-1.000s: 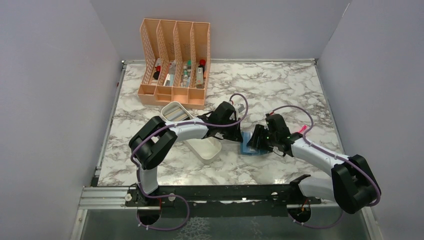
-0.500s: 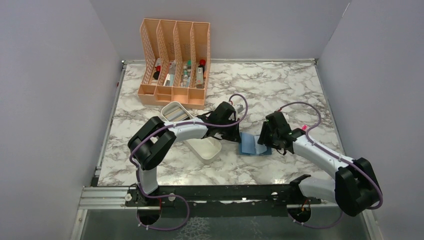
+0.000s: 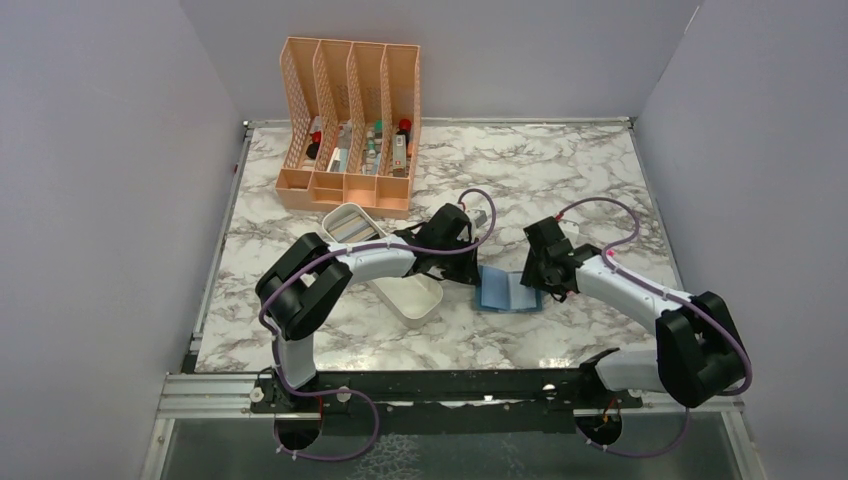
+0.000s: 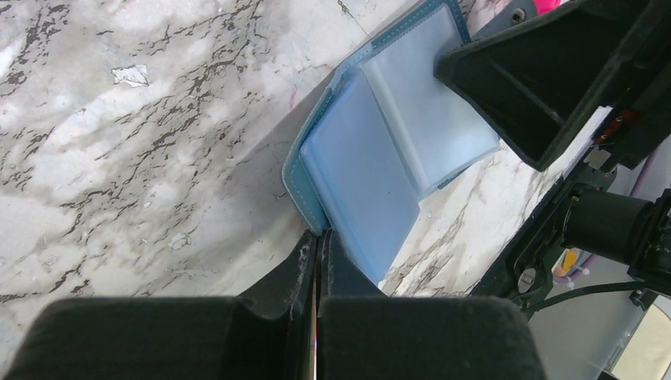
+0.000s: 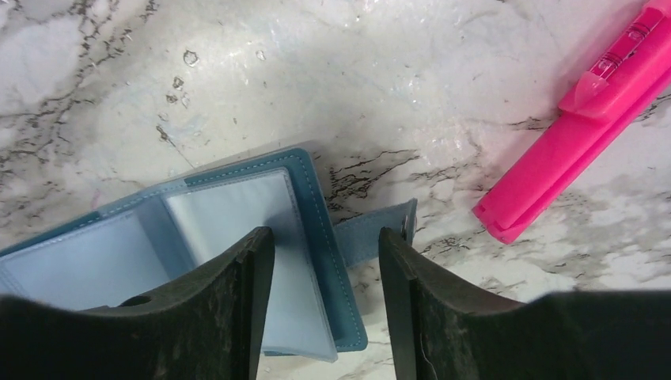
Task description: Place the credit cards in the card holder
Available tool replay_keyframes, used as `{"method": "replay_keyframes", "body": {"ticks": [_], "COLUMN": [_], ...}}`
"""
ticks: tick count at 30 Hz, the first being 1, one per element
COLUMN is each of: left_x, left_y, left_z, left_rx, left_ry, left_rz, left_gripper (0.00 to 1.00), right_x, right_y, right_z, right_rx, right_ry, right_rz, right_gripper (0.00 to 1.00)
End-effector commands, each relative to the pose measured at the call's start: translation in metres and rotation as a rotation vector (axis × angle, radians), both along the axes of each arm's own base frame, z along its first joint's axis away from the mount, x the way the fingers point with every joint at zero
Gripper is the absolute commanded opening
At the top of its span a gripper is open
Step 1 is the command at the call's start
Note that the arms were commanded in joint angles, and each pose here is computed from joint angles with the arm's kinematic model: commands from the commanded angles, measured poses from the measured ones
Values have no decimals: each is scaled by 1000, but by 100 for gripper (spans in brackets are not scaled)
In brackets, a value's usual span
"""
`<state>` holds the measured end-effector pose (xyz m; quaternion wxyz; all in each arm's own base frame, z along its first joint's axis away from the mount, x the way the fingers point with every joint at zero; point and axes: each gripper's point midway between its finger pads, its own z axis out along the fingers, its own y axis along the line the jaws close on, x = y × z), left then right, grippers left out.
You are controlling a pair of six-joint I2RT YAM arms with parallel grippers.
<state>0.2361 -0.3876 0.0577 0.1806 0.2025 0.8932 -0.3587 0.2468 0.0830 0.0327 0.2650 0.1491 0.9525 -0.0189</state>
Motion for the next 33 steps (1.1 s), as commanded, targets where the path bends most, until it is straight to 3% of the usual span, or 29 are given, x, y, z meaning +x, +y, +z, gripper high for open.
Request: {"method": "replay_keyframes", "body": {"ticks": [1,7,14,21,29,33], "left_x": [7,20,24,25,40,43], "left_y": [-2,8,10,10,12,3], "left_z": [10,2,-5,-6,22,47], "left_rx": [14,72,100,104,113,54], "left_ry": [-46,-75,-73,-64,-124,-138], "left_rz": [4,74,90,113,165,168], "left_gripper": [0,0,0,10,36,39], "right_x": [-3,1,-2,-1,-1,-1], "right_y": [-2,-3,11,16,17,17], "right_z": [-3,-3,-5,-9,-6,-7], "right_rx": [-13,-31,28,34,47,49], "right_ry": [24,24,20,43,23,27], "right_rz": [-15,0,81,110,108,111], "right_gripper": [52,25,6,3,3,3]}}
